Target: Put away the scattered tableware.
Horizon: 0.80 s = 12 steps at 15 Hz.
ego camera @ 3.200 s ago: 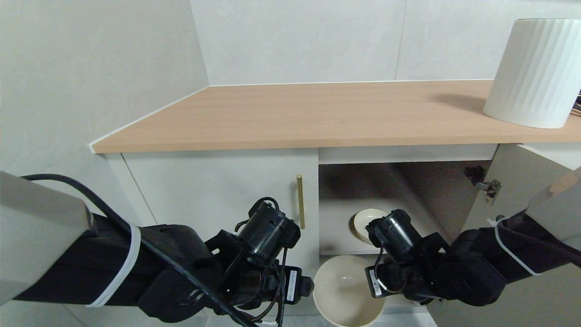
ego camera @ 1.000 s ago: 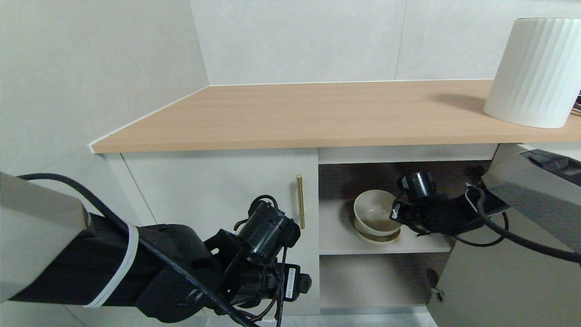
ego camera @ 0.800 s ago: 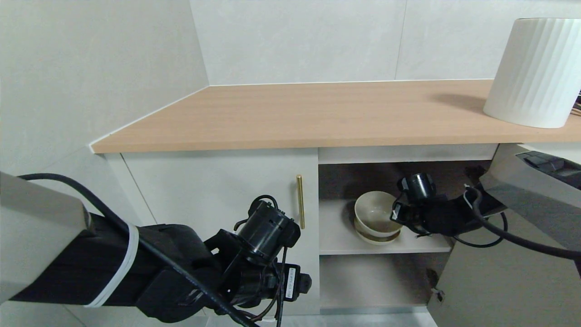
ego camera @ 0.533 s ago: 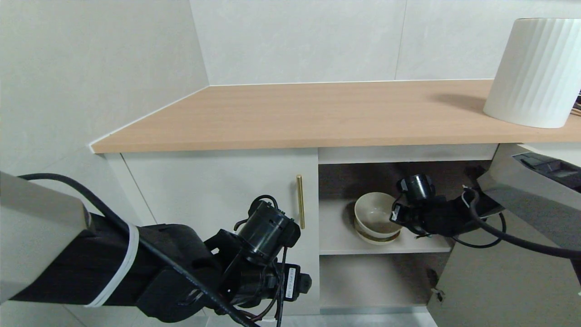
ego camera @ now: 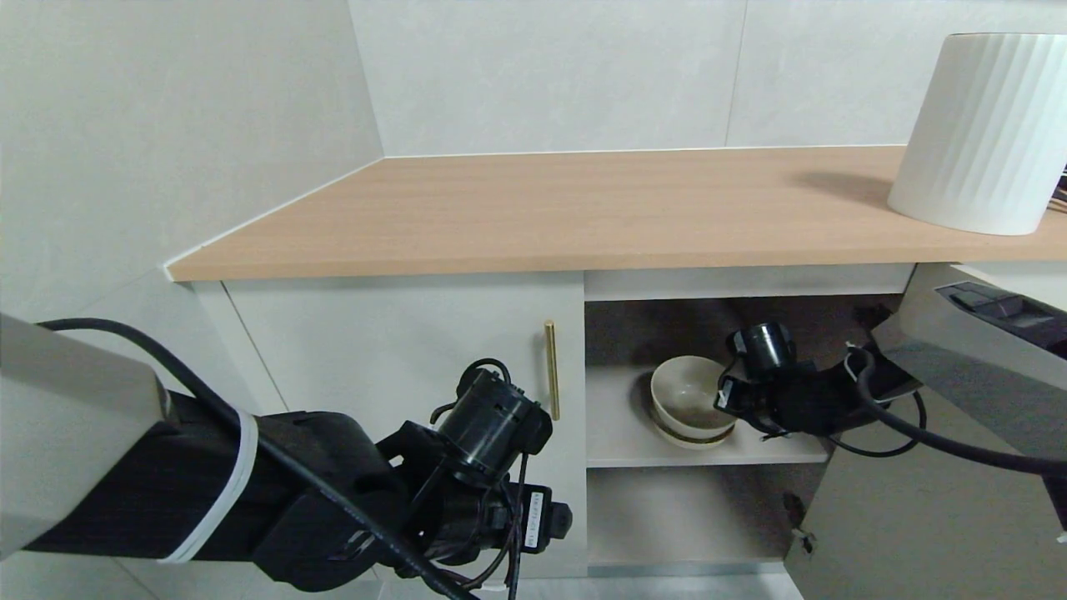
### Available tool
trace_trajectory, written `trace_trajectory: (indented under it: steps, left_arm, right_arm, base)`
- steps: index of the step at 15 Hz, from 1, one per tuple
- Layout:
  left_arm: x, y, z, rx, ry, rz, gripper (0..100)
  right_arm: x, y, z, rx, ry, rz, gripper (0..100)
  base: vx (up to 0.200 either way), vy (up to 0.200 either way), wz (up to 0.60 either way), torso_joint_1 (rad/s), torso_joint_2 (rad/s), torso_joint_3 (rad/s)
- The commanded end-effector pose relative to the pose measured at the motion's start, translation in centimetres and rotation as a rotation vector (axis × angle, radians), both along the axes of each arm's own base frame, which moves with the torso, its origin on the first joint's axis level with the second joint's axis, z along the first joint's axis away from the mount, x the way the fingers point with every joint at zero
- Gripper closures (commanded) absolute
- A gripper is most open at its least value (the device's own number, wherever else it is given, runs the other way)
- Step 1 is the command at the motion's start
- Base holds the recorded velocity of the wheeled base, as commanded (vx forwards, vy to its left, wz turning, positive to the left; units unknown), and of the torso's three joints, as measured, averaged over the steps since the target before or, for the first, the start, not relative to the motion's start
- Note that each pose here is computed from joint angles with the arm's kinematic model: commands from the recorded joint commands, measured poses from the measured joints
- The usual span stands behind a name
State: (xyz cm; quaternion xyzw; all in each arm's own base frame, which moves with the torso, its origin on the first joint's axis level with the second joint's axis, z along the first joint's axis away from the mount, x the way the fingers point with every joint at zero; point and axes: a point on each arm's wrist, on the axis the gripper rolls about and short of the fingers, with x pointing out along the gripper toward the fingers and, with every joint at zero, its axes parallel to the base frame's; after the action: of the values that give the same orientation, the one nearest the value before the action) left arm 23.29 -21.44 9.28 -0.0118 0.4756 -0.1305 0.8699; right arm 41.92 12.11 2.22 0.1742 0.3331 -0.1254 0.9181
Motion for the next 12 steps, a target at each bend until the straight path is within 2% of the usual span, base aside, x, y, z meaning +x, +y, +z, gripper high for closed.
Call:
trace_trajectory:
  steps: [1,10,11,12]
  left_arm:
    - [0.1,0.0,-0.1,0.002,0.001,0.001,0]
    - [0.0,0.0,0.2,-0.005,-0.005,0.001,0]
    - [0.0,0.2,0.4,-0.007,-0.012,0.008,0]
    - [0.0,1.1,1.8,-0.023,-0.037,0.015,0]
  right_arm:
    - [0.0,0.0,-0.2,-0.001,0.005,0.001,0]
    - [-0.4,0.0,0.5,0.004,0.001,0.005,0]
    - [-0.7,0.1,0.9,0.005,0.000,0.010,0]
    - [-1.7,0.4,2.1,0.011,-0.007,0.030,0]
  base:
    - [0.000,0.000,0.00,0.000,0.00,0.000]
    - [0.000,0.000,0.00,0.000,0.00,0.000]
    - [0.000,0.000,0.00,0.000,0.00,0.000]
    - [0.000,0.000,0.00,0.000,0.00,0.000]
